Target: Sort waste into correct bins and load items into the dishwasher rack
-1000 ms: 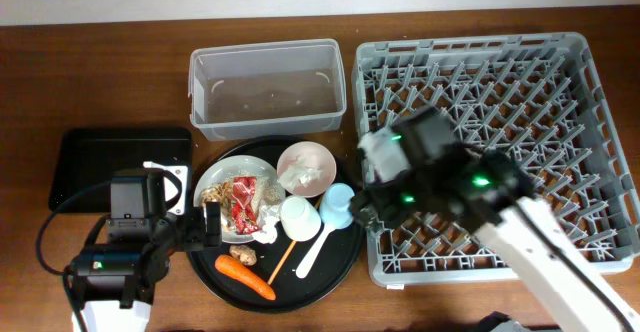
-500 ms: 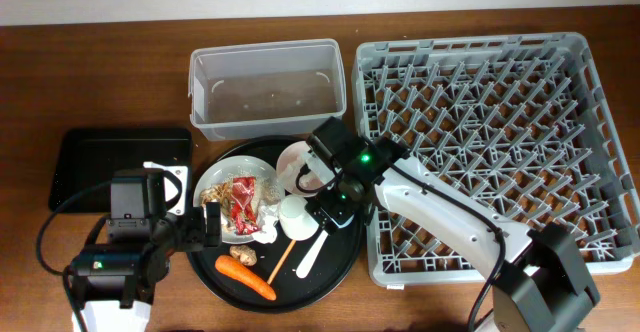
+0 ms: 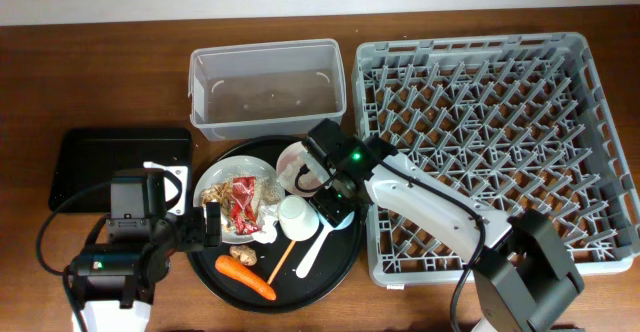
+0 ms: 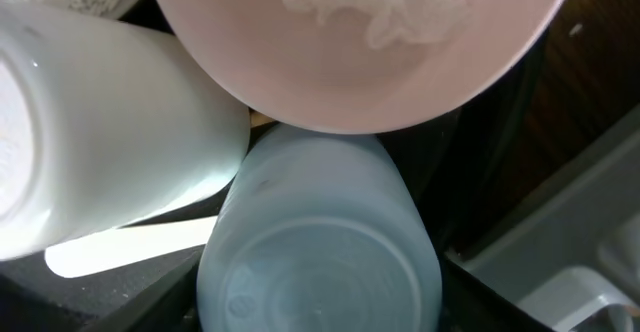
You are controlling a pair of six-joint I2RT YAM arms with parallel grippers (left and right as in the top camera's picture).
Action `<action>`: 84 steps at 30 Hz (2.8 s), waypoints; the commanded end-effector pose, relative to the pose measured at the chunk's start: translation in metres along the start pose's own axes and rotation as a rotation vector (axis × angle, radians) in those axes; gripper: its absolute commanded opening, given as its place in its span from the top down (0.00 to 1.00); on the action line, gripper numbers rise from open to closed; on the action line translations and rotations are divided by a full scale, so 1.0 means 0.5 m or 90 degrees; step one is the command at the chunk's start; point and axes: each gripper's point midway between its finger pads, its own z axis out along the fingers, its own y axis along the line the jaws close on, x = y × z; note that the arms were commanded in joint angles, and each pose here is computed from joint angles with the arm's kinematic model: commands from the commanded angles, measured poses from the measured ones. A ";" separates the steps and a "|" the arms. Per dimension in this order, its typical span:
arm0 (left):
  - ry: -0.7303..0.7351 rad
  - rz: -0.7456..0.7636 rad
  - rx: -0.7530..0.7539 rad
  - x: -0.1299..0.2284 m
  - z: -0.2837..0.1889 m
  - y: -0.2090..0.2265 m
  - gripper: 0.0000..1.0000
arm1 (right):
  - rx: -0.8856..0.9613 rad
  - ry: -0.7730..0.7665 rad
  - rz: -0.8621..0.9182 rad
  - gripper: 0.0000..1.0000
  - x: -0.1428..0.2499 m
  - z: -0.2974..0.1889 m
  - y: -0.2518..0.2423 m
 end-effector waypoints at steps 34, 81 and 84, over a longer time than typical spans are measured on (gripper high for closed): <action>-0.021 -0.004 0.007 -0.017 -0.015 -0.005 0.01 | 0.267 -0.036 0.923 0.45 0.588 -0.285 -0.730; 0.076 -0.267 -0.082 0.057 0.000 0.144 0.01 | 0.003 -0.012 -0.024 0.01 -0.090 -0.029 0.128; 0.075 -0.267 -0.082 0.057 0.000 0.144 0.01 | 0.004 0.007 -0.021 0.01 -0.091 0.015 0.129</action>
